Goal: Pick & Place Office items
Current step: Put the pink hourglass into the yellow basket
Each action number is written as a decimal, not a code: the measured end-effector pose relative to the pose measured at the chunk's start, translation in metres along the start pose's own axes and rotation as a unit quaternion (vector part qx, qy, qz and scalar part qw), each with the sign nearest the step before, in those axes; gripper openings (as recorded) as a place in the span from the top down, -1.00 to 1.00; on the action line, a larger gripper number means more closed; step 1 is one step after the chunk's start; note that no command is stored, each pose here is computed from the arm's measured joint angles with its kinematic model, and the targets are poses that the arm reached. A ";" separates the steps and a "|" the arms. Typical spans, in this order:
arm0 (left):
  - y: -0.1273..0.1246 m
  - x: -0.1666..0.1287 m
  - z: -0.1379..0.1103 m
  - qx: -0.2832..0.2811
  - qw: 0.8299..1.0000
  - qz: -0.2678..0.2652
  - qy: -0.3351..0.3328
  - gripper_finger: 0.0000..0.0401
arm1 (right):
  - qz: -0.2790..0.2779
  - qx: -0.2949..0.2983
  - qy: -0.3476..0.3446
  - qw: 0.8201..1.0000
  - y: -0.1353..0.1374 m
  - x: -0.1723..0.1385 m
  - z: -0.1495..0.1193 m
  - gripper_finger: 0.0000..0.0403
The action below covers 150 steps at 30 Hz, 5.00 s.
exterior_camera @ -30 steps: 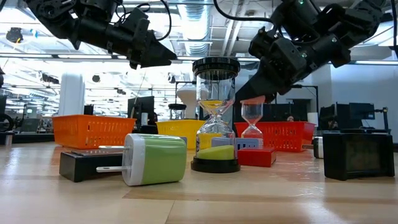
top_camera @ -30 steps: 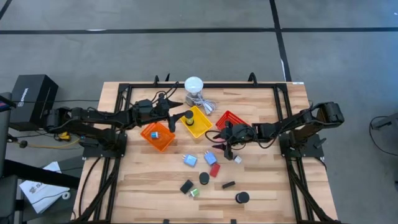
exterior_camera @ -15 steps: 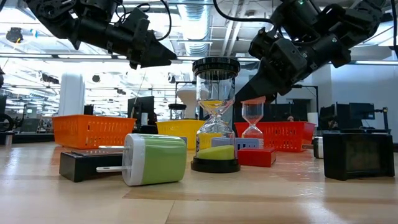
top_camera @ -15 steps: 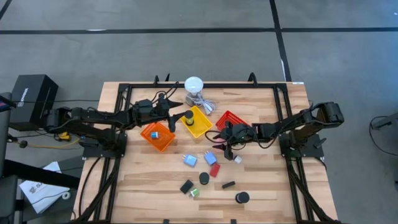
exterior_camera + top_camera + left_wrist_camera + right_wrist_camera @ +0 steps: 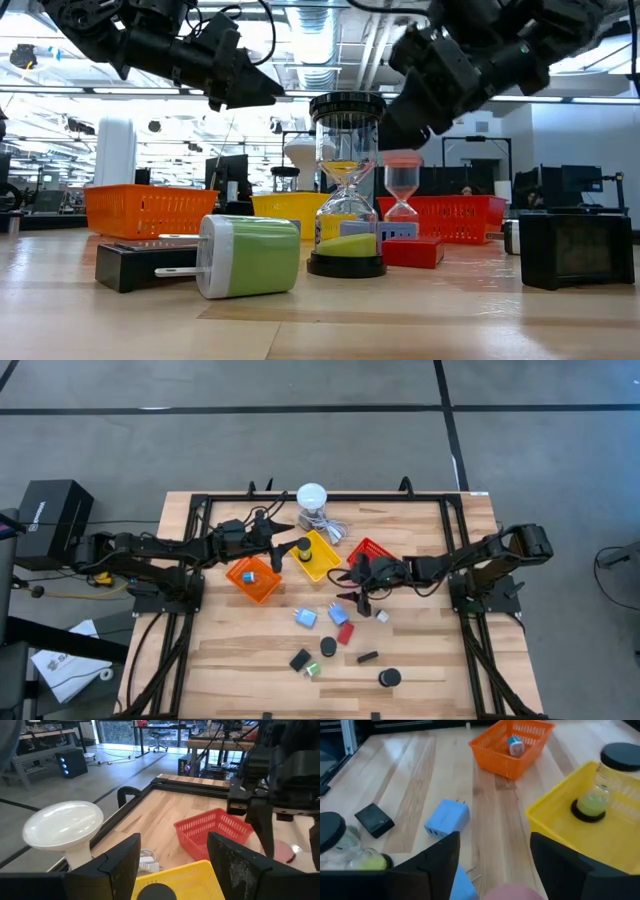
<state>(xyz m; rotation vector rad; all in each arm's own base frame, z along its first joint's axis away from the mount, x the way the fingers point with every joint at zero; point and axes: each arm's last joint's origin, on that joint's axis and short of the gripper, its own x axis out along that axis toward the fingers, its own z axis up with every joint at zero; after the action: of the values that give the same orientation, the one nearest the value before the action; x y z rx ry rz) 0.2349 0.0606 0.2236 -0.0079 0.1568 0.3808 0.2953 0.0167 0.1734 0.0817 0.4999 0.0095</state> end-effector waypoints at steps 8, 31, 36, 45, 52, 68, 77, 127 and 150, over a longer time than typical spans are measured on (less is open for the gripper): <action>-0.014 -0.001 0.002 0.000 0.995 -0.096 -0.015 -0.11 | -0.002 -0.007 0.078 0.997 0.004 -0.003 0.026 -0.14; -0.110 0.122 -0.018 0.042 0.975 -0.220 0.000 -0.38 | -0.065 -0.038 -0.003 0.997 0.007 -0.142 -0.009 -0.05; -0.118 0.143 -0.039 0.045 0.974 -0.220 0.024 -0.43 | -0.080 -0.031 -0.002 0.996 -0.002 -0.144 -0.029 -0.05; -0.120 0.154 -0.070 0.053 0.972 -0.219 0.067 -0.42 | -0.106 -0.013 -0.009 0.994 -0.013 -0.146 -0.031 -0.05; -0.120 0.154 -0.068 0.053 0.972 -0.219 0.064 -0.38 | -0.114 -0.009 -0.008 0.993 -0.015 -0.146 -0.031 -0.05; -0.114 0.155 -0.068 0.051 0.973 -0.212 0.073 -0.04 | -0.113 -0.009 -0.008 0.994 -0.015 -0.146 -0.031 -0.05; -0.084 0.136 -0.017 0.042 0.984 -0.169 0.049 0.03 | -0.111 0.004 -0.009 0.994 -0.015 -0.146 -0.031 -0.05; -0.060 0.069 -0.046 -0.010 0.995 0.018 0.099 0.00 | -0.111 0.005 -0.037 0.993 -0.015 -0.146 -0.026 -0.05; -0.057 0.056 -0.068 -0.015 0.991 0.047 0.128 -0.15 | -0.111 0.005 -0.037 0.993 -0.015 -0.146 -0.026 -0.05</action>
<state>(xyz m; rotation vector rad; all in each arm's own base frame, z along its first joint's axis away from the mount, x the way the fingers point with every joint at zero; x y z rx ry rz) 0.2972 0.0256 0.1469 -0.0789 0.4057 0.4761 0.1547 -0.0008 0.2197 0.0355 0.4318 -0.2126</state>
